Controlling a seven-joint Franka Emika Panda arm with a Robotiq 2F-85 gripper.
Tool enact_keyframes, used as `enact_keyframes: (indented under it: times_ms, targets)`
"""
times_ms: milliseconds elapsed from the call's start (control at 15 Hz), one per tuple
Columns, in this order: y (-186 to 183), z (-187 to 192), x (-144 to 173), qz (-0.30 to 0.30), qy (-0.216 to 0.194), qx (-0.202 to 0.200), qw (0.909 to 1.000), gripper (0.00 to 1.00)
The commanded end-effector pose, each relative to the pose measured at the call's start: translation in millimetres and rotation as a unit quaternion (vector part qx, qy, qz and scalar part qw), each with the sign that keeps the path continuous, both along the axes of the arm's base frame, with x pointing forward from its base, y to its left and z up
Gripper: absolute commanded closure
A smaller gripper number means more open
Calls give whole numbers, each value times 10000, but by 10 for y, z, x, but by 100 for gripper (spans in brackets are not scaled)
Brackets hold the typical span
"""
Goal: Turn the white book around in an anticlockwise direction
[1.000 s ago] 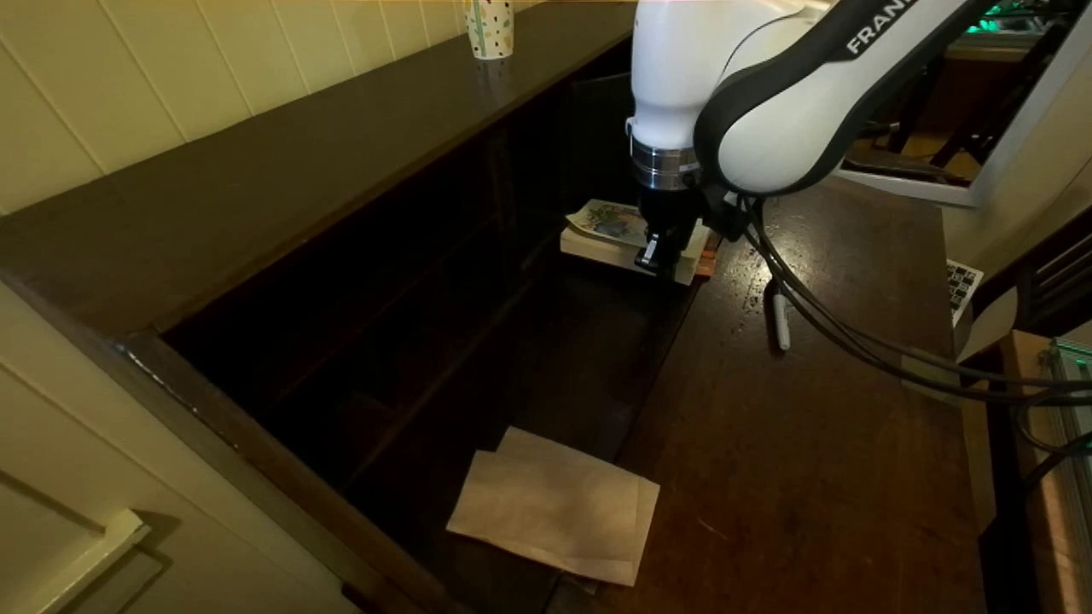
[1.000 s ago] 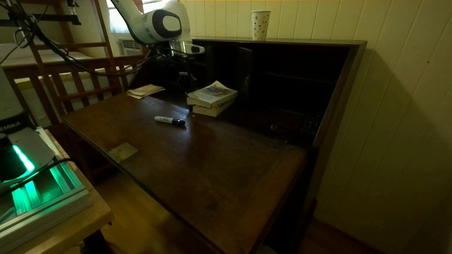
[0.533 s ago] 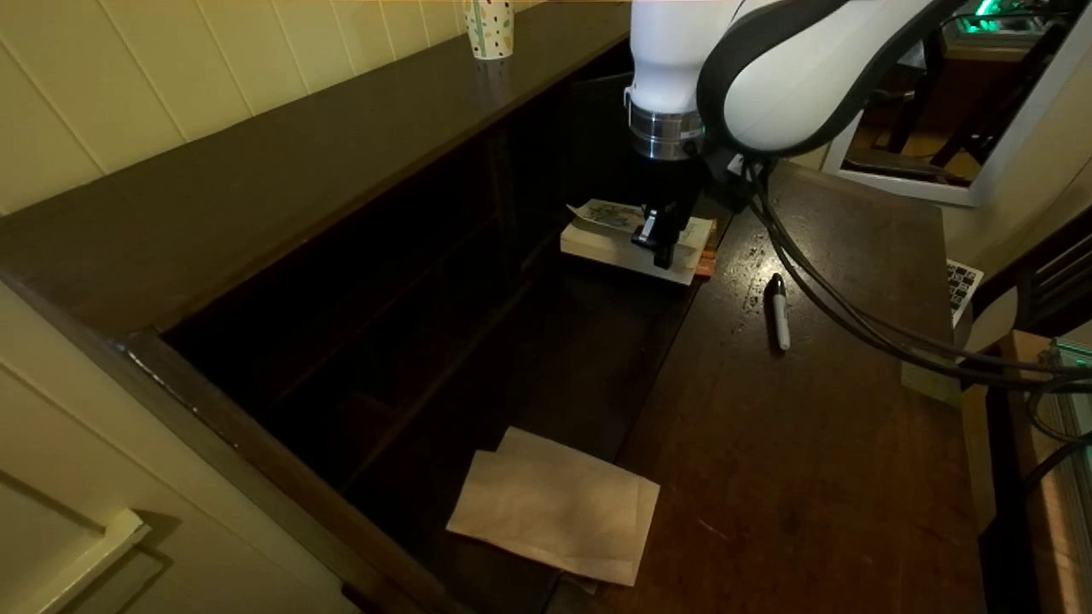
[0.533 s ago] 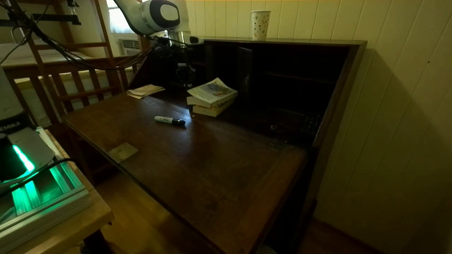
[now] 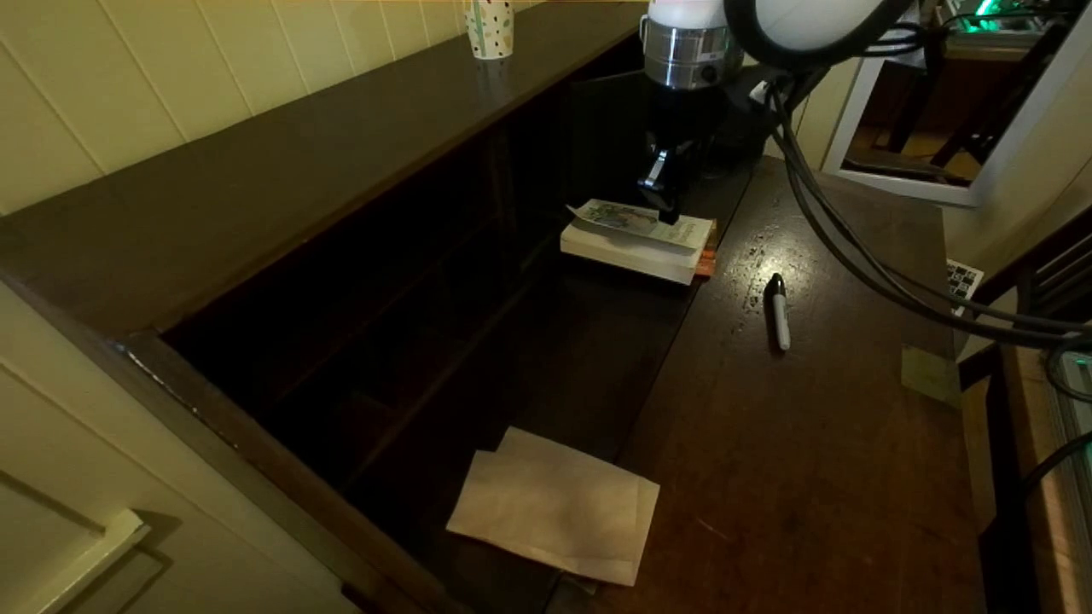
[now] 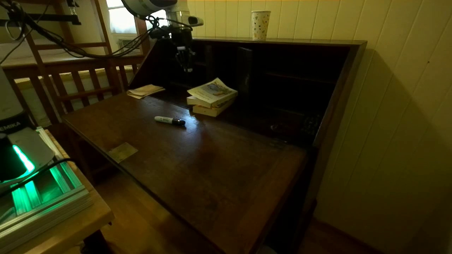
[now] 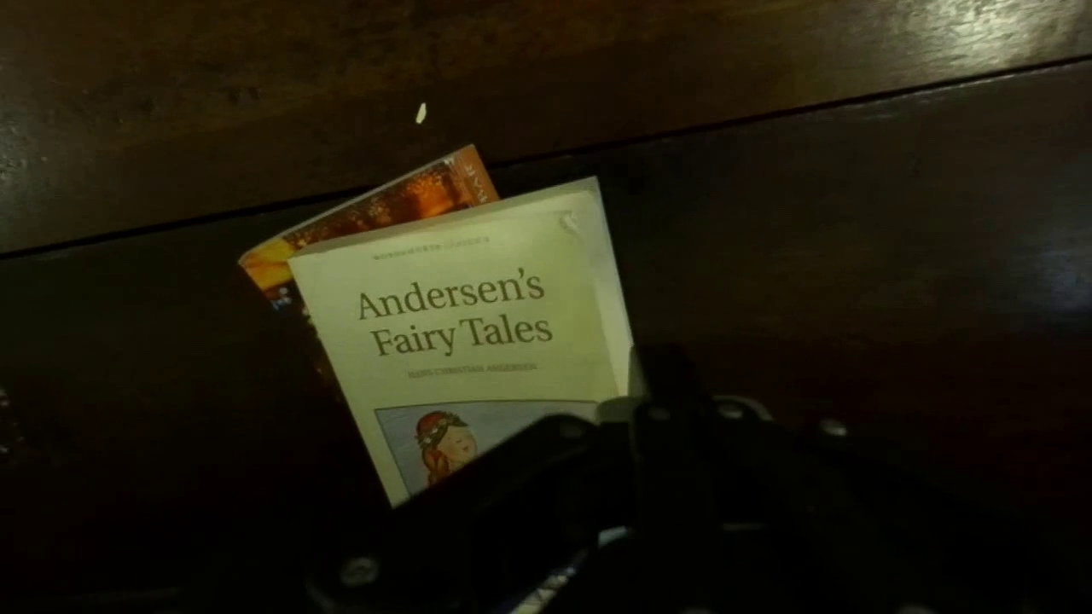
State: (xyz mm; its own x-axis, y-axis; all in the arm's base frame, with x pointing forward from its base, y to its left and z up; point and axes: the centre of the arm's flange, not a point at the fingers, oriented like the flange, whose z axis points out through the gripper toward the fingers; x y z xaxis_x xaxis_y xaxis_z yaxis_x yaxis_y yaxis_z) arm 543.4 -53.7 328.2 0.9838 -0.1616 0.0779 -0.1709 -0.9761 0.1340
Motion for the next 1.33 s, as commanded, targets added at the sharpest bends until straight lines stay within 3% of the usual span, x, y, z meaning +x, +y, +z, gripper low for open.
enact_keyframes:
  times_ms: [0, 200, 667, 800, 1267]
  targets:
    - [-175, 249, -173, -76, -185, 73, 9998, 72]
    - [-338, 360, -229, -11, -294, 246, 9993, 53]
    - [-637, 480, -377, 94, -389, 199, 9990, 4]
    - [-692, 501, -406, 85, -426, 167, 9989, 0]
    - [-757, 507, -311, -67, -400, 116, 9991, 0]
